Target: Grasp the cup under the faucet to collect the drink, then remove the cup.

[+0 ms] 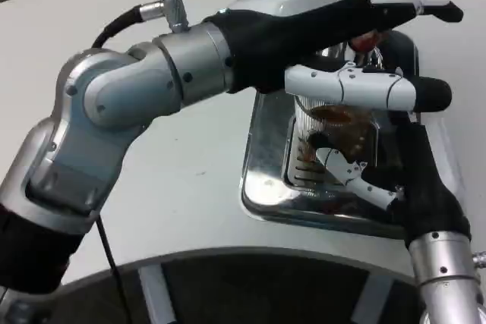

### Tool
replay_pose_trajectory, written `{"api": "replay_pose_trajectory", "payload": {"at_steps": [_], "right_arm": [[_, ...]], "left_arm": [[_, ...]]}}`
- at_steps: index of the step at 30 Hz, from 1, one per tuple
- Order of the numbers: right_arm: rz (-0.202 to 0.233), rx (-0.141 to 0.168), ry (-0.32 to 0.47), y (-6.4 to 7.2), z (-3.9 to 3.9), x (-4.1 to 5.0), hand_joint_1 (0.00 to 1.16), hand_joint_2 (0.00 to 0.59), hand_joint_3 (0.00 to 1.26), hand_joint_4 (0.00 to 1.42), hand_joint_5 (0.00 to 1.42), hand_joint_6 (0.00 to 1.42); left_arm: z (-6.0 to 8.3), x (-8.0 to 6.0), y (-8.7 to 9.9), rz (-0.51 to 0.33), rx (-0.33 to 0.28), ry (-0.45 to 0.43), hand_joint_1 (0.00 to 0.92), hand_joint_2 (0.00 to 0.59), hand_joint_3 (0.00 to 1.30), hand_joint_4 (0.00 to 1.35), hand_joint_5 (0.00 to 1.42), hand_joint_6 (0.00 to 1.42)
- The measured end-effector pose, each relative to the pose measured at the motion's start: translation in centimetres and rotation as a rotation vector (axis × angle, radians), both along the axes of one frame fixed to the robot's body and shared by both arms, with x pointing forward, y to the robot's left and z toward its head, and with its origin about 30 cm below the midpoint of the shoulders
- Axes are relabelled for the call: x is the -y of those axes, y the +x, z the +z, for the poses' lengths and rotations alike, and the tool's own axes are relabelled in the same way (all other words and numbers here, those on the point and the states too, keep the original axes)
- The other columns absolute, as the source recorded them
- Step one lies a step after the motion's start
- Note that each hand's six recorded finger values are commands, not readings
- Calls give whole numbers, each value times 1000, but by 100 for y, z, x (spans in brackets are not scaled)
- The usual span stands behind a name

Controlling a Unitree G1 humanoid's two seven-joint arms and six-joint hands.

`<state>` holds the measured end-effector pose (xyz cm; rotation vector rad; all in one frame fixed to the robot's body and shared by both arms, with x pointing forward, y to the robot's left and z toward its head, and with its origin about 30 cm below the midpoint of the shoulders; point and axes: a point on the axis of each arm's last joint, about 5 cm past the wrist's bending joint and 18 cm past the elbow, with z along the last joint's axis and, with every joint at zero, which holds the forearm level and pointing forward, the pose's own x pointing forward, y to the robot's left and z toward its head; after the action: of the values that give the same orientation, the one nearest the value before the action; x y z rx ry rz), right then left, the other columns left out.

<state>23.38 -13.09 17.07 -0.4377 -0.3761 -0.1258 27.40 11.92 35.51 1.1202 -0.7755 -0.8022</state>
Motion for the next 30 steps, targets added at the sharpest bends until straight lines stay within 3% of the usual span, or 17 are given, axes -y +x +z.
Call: {"api": "replay_pose_trajectory", "payload": {"at_steps": [14, 30], "right_arm": [[13, 5, 21, 51, 30, -54, 731, 234, 0, 0, 0, 30], [31, -29, 62, 115, -2, -100, 732, 234, 0, 0, 51, 99]], "left_arm": [[15, 2, 3, -2, 1, 8, 0, 98, 159, 57, 60, 124], [16, -3, 14, -6, 3, 11, 0, 100, 167, 58, 60, 124]]}}
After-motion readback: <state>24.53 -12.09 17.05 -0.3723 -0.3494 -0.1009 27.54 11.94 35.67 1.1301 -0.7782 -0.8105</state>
